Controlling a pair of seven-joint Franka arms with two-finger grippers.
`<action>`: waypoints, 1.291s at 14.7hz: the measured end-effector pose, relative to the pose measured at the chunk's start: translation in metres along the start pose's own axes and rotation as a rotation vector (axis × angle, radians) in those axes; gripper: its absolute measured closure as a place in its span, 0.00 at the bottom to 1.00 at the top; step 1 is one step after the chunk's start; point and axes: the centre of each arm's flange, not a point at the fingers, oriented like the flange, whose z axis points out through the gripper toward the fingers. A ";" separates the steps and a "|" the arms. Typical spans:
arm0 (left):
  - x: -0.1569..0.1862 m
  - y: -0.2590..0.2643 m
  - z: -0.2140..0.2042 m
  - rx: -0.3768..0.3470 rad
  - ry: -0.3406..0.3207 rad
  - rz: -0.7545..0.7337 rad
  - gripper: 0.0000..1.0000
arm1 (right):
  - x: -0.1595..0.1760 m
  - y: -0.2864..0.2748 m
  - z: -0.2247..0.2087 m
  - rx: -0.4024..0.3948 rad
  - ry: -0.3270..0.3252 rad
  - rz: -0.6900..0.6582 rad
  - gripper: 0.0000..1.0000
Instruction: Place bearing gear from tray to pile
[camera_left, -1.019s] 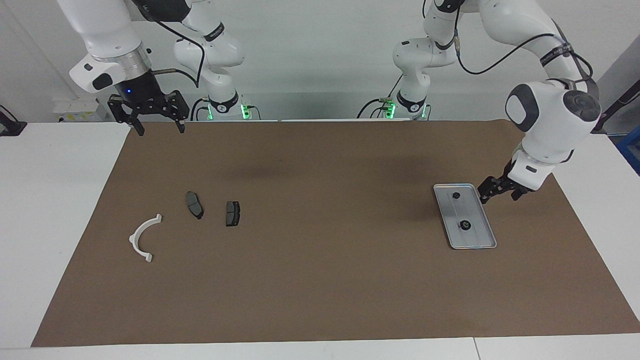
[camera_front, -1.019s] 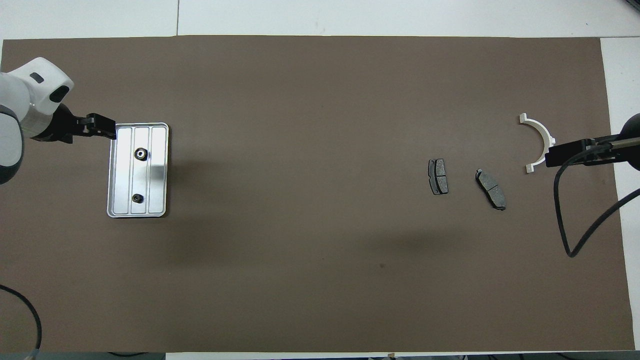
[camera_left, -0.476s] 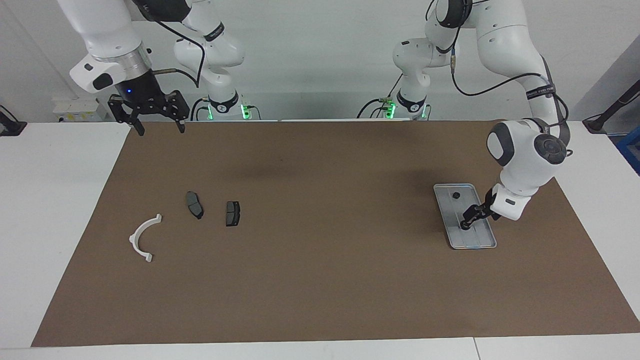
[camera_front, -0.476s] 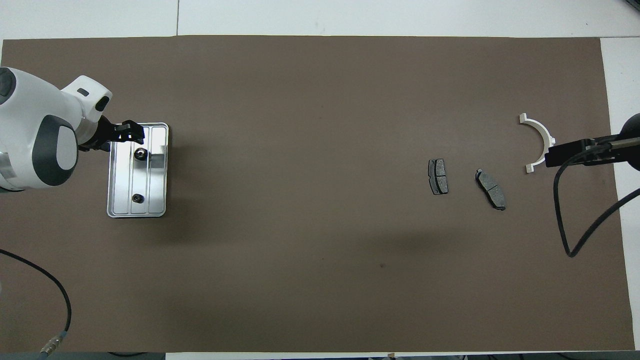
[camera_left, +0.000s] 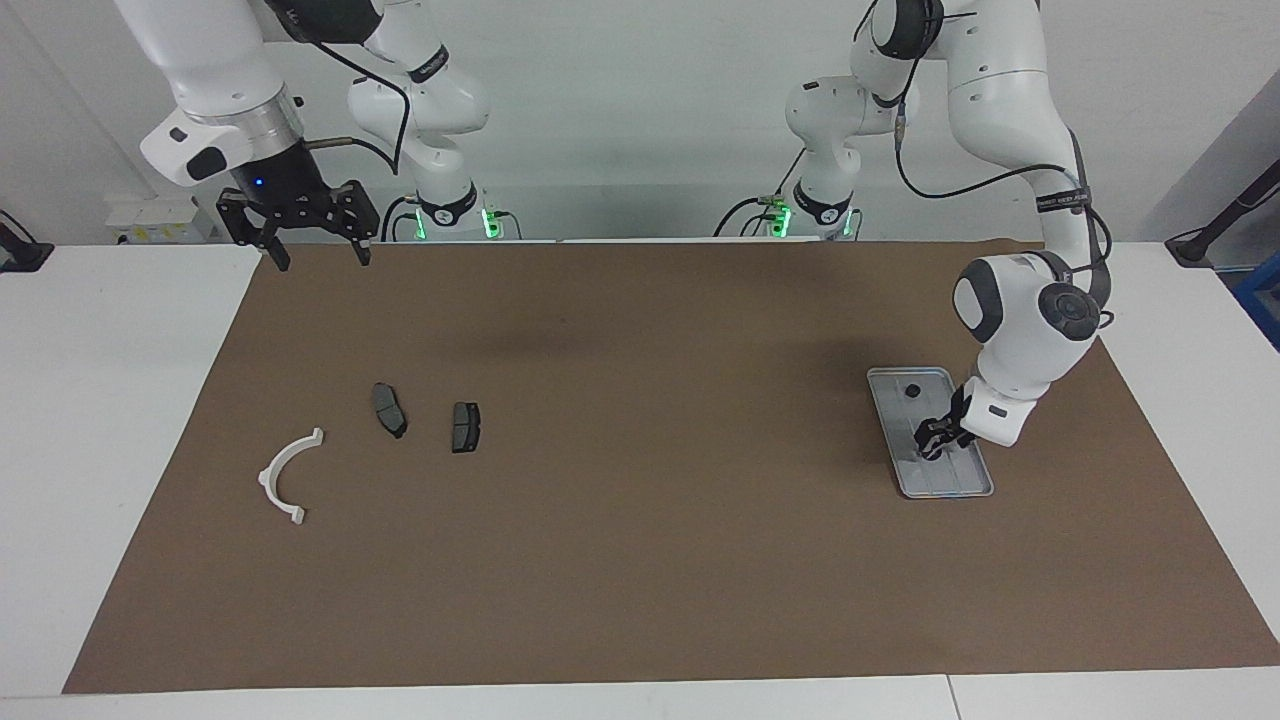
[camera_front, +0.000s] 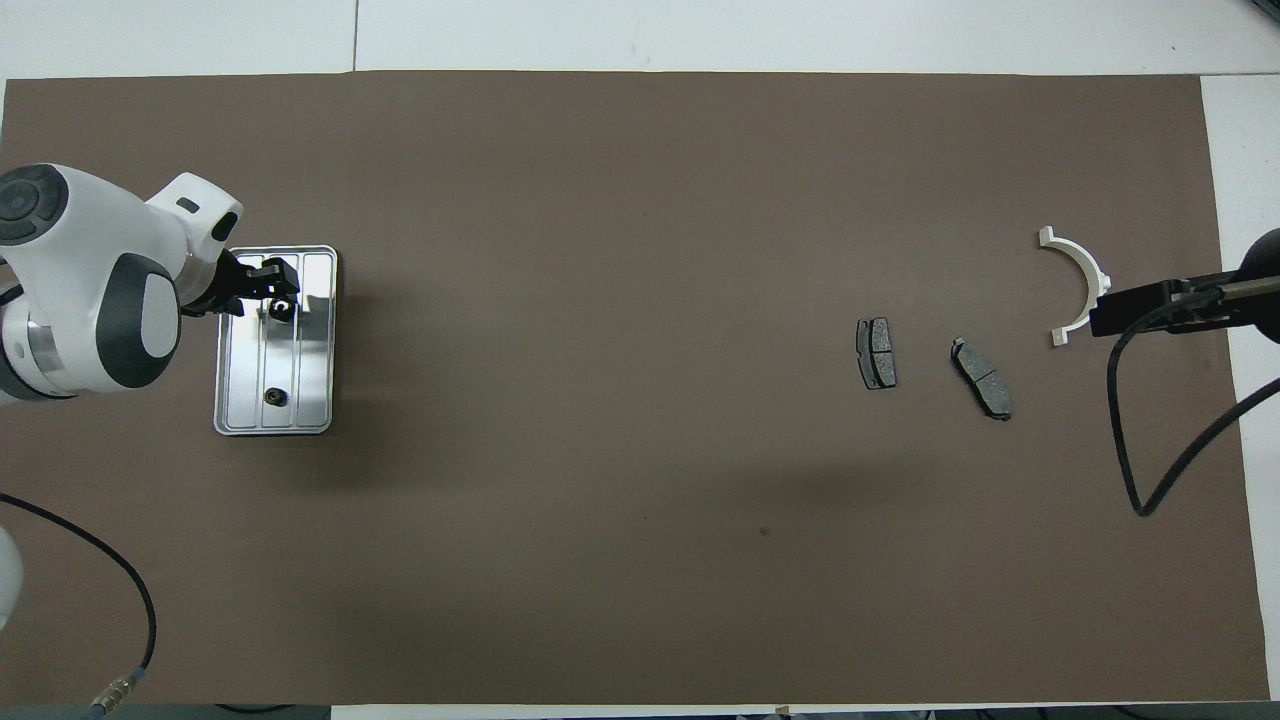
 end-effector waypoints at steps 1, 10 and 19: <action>-0.002 0.001 0.003 0.000 0.002 0.001 0.30 | 0.000 0.000 0.000 0.000 -0.001 0.000 0.00; -0.006 0.004 0.009 -0.005 0.017 0.005 0.59 | -0.002 0.000 -0.001 0.000 -0.006 0.000 0.00; -0.022 0.168 -0.061 -0.058 -0.031 -0.216 0.65 | -0.002 -0.007 0.002 0.001 -0.012 -0.002 0.00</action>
